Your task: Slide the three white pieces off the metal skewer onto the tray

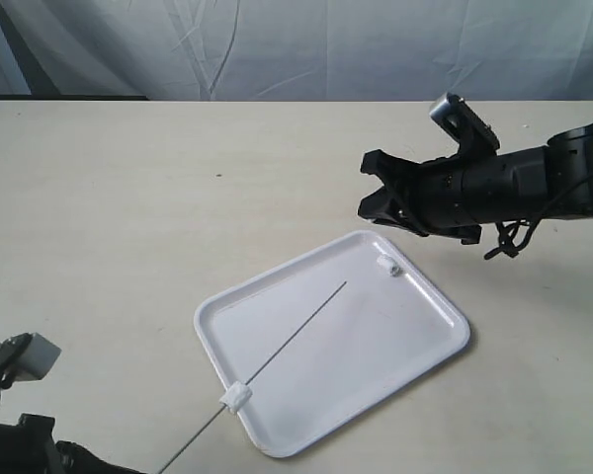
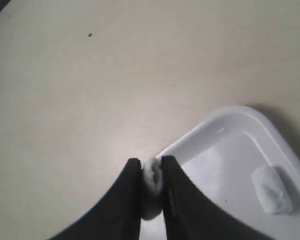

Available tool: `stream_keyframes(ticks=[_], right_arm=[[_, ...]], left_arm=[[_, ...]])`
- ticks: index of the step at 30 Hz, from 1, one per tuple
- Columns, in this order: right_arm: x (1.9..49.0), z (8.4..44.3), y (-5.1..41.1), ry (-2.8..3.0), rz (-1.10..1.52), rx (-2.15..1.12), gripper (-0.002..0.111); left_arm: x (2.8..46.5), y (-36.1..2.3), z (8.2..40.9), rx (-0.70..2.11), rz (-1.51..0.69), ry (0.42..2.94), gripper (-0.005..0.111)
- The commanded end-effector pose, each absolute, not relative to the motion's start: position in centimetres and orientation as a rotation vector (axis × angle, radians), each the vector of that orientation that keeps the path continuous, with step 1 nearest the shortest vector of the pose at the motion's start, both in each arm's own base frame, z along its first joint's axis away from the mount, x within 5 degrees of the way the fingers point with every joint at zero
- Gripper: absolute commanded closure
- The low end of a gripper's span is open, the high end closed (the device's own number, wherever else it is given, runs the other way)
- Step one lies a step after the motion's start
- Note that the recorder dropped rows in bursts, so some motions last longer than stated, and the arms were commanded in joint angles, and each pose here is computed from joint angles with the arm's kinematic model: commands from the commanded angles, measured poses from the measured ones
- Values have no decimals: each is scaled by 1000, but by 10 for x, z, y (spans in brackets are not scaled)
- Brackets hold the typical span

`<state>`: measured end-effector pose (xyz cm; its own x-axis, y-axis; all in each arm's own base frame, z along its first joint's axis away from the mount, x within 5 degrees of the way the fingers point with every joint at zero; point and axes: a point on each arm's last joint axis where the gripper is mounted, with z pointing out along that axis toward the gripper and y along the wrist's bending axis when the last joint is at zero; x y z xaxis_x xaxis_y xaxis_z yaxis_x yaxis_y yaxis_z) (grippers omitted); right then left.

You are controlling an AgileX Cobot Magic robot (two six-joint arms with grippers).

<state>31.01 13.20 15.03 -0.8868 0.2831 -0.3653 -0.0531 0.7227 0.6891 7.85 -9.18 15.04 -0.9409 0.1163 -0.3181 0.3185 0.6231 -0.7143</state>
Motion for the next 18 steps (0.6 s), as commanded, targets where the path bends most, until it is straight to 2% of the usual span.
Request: stream_keyframes(ticks=[1, 10, 15, 18], right_arm=[[310, 150, 130, 2480, 986, 149, 97], [282, 128, 127, 2622, 956, 7, 97], [269, 122, 127, 2666, 1011, -16, 84], [264, 123, 130, 2668, 1089, -33, 79]], left_arm=[[82, -91, 150, 288, -1184, 2588, 107], [94, -95, 161, 242, -1217, 2453, 107], [95, -95, 161, 245, -1216, 2450, 107], [95, -95, 161, 243, -1208, 2447, 107]])
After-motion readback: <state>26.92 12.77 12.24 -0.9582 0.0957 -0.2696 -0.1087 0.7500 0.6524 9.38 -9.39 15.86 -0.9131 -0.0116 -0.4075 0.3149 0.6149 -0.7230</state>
